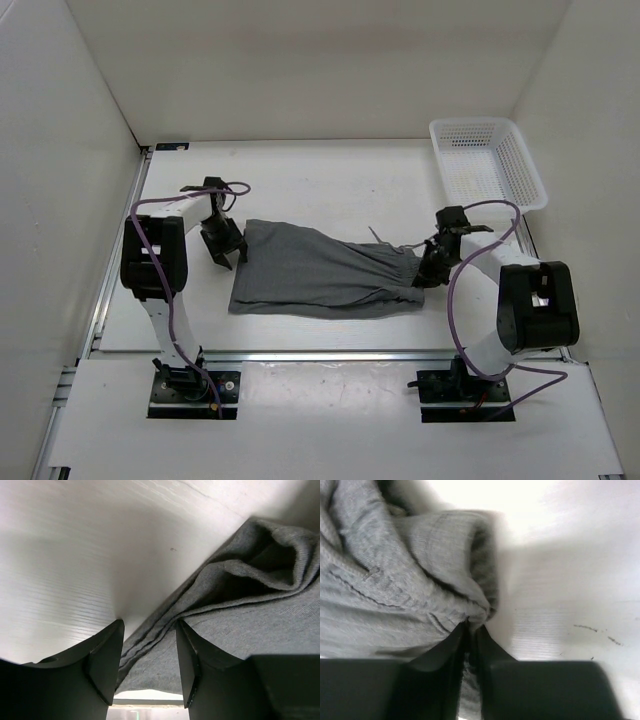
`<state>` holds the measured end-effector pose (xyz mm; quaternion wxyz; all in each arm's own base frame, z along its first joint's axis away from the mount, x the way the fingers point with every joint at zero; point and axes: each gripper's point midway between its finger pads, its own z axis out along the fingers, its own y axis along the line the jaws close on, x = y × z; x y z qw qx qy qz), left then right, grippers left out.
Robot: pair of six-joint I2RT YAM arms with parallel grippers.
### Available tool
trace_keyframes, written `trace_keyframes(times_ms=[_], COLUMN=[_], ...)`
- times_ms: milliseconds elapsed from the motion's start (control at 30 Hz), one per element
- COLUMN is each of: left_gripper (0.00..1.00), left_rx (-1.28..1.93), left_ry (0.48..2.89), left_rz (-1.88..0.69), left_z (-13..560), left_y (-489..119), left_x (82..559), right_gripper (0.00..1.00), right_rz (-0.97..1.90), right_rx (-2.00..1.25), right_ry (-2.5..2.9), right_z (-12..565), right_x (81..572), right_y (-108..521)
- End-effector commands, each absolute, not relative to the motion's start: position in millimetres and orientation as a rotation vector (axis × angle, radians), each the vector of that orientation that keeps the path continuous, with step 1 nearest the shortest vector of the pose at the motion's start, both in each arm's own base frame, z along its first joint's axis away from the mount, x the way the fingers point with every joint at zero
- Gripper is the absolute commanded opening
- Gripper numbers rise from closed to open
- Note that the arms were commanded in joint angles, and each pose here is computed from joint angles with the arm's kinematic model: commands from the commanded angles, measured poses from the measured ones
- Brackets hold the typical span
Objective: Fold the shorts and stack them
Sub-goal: Fold the shorts
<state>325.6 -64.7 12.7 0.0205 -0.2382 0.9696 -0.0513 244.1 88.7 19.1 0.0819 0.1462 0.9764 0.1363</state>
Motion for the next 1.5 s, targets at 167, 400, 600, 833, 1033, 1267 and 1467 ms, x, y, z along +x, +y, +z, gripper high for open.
trace_keyframes(times_ms=[167,400,600,833,1033,1267,1467], left_gripper=[0.57,0.58,0.59,0.45,0.10,0.10,0.10], left_rx=[-0.675,-0.639,-0.661,-0.814,-0.900,-0.927,-0.931], left_ry=[3.025,2.969,2.908,2.881,2.940,2.970,2.980], left_rz=[-0.281,-0.326,-0.345,-0.275,-0.248,-0.266,-0.277], left_z=[8,31,54,46,18,3,-1], left_y=[-93,-97,-89,-52,-44,-48,-49], left_x=[312,309,309,299,300,302,300], right_gripper=[0.00,0.00,0.00,0.00,0.00,0.00,0.00], right_rz=[0.288,0.196,0.166,0.152,0.108,0.179,0.424], right_rx=[0.304,0.169,-0.032,-0.290,-0.489,-0.722,-0.864], right_ry=[2.768,2.640,2.567,2.490,2.403,2.323,2.235], right_z=[69,133,178,204,212,214,222], right_x=[289,318,322,318,313,285,252], right_y=[84,109,164,252,326,405,489])
